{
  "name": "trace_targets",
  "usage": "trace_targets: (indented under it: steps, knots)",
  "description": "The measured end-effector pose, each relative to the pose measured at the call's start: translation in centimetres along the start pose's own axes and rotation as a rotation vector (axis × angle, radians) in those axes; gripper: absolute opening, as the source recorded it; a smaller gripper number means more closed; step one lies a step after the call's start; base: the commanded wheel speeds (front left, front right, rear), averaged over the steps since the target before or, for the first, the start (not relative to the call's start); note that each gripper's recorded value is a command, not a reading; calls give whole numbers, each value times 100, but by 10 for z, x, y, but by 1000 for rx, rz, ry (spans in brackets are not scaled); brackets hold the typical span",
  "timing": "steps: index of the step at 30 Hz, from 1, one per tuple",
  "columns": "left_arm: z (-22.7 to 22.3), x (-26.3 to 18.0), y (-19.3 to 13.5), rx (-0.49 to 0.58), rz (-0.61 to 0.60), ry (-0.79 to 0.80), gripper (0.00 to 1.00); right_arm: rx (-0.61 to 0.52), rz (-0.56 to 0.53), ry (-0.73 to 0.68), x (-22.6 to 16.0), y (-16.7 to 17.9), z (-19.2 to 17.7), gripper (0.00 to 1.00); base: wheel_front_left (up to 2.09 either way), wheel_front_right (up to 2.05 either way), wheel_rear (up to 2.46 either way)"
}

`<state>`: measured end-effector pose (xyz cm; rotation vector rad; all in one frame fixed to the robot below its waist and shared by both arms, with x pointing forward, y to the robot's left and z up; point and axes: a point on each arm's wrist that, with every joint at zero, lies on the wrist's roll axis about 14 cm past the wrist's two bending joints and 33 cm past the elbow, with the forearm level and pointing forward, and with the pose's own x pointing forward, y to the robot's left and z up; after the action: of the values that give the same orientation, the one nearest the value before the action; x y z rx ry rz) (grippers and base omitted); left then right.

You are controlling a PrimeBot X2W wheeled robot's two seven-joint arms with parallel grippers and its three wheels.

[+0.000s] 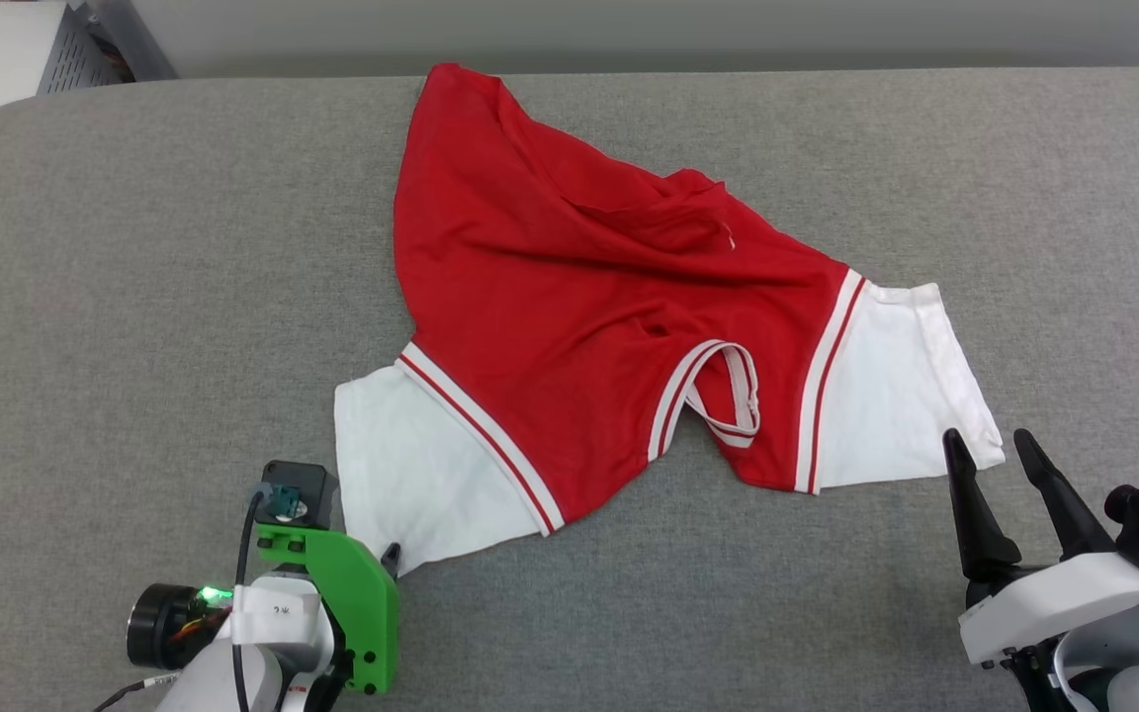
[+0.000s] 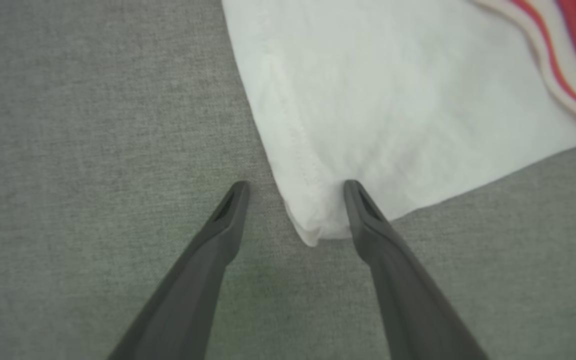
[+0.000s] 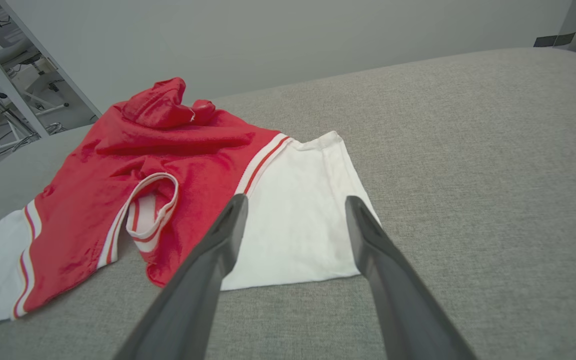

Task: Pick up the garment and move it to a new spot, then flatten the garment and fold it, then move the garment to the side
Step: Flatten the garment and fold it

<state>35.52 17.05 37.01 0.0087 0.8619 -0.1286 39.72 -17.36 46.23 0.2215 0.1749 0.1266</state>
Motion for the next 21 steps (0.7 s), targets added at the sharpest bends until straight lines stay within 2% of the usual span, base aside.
trace_targets:
  steps: [3, 4, 5, 6, 10, 13, 16, 21]
  knots:
    - [-7, 4, -1, -3, -3, 25, 100, 0, -4, 5, 0, -2, -2, 100, 0, 0, 0]
    - [-10, 5, -3, -6, -13, 37, 75, 0, -4, 7, 1, -2, -3, 100, 0, 0, 0]
    - [-11, 5, -4, -8, -20, 43, 27, -1, -3, 9, 1, -2, -4, 100, 0, 0, 0]
    - [-11, 5, -4, -11, -25, 46, 0, -2, -2, 10, 2, -2, -4, 100, 0, 0, 0]
    - [-13, 4, -8, -35, -39, 38, 0, -13, 5, -5, 4, -1, 2, 100, 0, 0, 0]
    - [1, -1, -5, -59, -28, -55, 0, -35, 1, -1, 3, -5, 6, 100, 0, 0, 0]
    - [28, -12, 10, -94, 13, -206, 0, -48, -6, 60, -1, -9, 0, 100, 0, 0, 0]
    - [53, -35, 21, -107, 37, -327, 0, -79, -24, 194, -8, -19, -13, 100, 0, 0, 0]
